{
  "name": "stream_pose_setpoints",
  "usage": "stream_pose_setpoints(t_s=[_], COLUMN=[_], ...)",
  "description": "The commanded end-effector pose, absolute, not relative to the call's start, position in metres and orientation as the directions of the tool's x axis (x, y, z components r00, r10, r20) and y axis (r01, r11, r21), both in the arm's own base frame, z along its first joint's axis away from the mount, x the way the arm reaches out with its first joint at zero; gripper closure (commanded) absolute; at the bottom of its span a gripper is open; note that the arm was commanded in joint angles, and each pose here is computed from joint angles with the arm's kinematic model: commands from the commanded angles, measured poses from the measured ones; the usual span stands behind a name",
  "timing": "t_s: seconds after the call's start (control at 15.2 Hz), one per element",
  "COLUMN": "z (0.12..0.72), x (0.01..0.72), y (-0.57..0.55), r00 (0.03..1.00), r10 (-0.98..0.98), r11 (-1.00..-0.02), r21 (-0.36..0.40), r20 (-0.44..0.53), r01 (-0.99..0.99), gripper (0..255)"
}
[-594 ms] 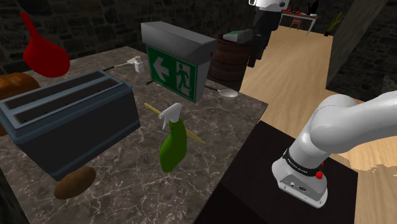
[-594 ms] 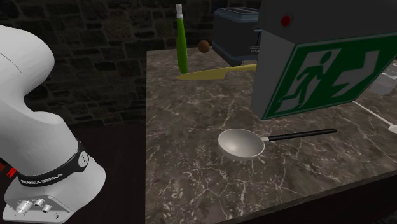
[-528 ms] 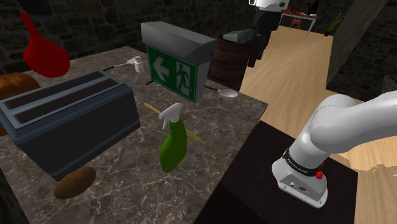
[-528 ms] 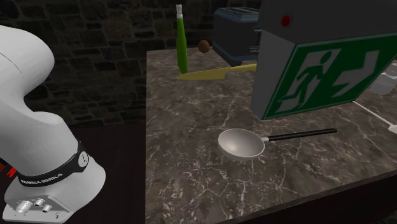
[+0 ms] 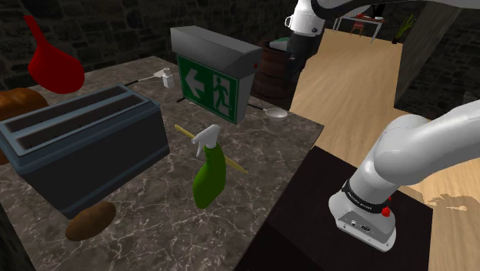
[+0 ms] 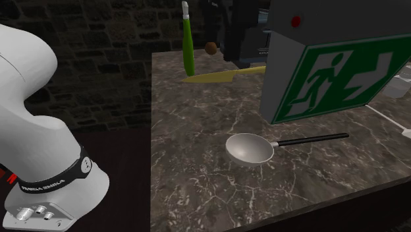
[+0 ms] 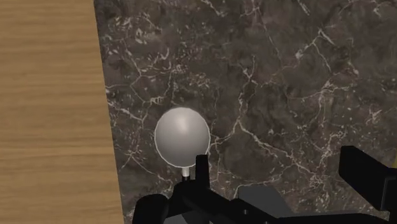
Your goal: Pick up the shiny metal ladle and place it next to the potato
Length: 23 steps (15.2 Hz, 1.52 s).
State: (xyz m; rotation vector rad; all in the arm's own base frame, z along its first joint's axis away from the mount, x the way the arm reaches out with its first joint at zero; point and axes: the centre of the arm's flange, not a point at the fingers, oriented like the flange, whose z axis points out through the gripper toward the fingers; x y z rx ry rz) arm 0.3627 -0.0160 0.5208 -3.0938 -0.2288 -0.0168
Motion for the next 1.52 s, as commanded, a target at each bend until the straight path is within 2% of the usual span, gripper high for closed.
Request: stream_pose_setpoints(t_s=[0.0,0.99,1.45], z=[0.502,0.373,0.336], x=[0.381,0.508,0.512], y=[-0.021,-0.080,-0.076], r00=[0.990,0.990,0.990], r10=[0.140,0.088,0.088], r11=[-0.989,-0.991,-0.991], r21=[-0.044,-0.095,-0.095], r20=[0.028,0.110,0.110], r01=[0.141,0.099,0.099], gripper=[0,0,0])
